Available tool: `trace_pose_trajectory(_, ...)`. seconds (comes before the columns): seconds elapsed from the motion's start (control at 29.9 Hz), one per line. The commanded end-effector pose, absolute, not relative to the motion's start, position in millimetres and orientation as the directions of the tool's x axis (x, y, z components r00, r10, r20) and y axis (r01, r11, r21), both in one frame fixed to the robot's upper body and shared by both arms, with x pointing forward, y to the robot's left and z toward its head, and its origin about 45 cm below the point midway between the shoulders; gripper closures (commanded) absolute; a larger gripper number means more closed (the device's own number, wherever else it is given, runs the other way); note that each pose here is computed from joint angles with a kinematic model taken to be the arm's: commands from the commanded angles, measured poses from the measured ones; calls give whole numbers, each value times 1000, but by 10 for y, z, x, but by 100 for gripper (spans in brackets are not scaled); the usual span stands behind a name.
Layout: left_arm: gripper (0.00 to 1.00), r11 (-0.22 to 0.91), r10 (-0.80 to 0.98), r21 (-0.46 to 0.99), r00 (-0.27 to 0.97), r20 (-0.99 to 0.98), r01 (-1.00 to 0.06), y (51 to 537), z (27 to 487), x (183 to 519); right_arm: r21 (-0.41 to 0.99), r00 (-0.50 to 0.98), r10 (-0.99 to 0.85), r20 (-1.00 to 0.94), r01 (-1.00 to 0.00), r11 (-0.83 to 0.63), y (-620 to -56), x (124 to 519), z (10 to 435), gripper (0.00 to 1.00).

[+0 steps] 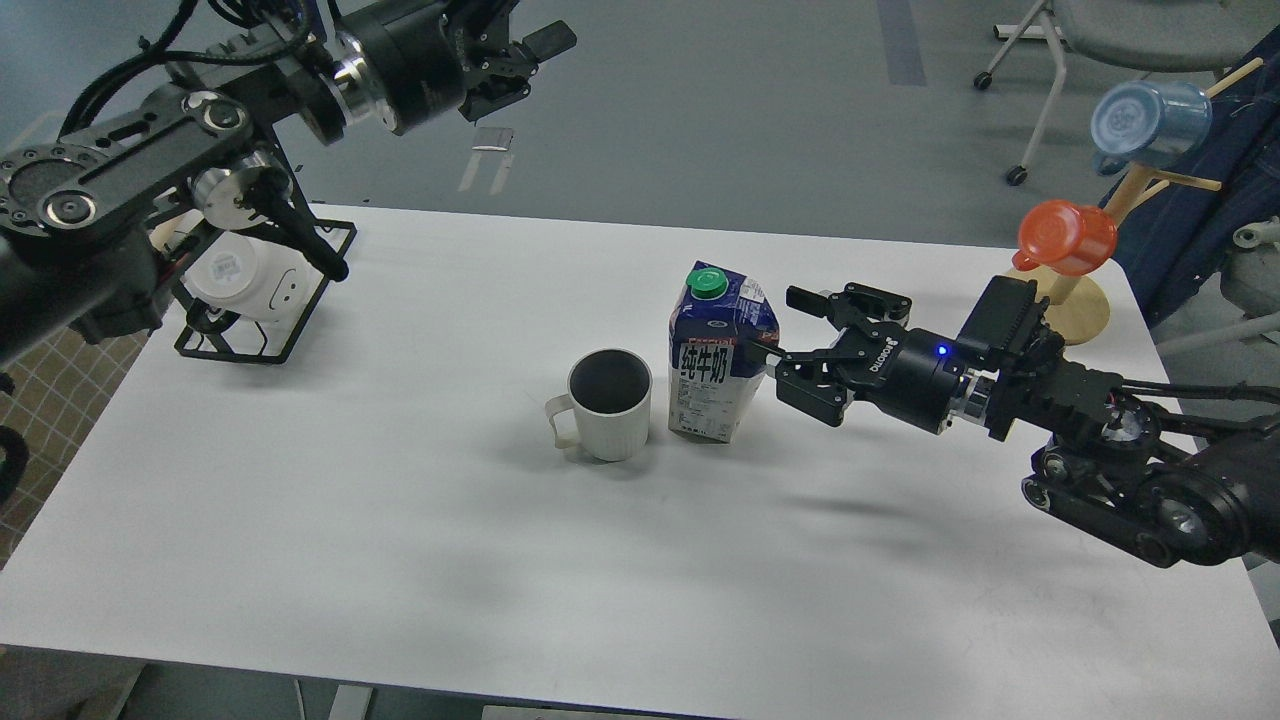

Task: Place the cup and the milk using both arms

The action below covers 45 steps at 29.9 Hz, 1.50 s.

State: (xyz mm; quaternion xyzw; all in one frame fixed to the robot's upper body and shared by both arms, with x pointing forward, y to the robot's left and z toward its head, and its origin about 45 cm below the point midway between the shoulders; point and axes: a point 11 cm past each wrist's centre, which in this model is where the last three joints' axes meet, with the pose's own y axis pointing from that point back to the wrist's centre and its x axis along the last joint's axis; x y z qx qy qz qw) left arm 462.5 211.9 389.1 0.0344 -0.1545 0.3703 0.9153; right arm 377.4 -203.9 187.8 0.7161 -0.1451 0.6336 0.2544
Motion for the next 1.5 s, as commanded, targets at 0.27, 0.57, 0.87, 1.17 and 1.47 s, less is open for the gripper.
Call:
trace_pose_trajectory(0.27,4,728,661,-46,683,311,-684,2174,3909,4612,141,230,1,973,-591,-794,-2738,3256,2411,21)
trace_pose_trajectory(0.57,4,703,699,-105,655,287,-704,2278,4077,4655,-254,78,-477,876,-765,-592,-2955,3945,3963,19)
trace_pose_trajectory(0.87,2,618,782,-225,617,85,-753,2488,4187,4804,-359,253,-810,530,-797,-485,-2895,4789,4522,0)
trace_pose_trajectory(1.17,1,499,837,-208,530,-135,-841,2666,3689,5165,-353,387,-911,140,-840,-411,-2288,5414,4202,0)
trace_pose_trajectory(1.47,1,378,862,-158,409,-300,-912,2771,3108,5214,-299,457,-887,-63,-857,-420,-1808,5360,3571,0)
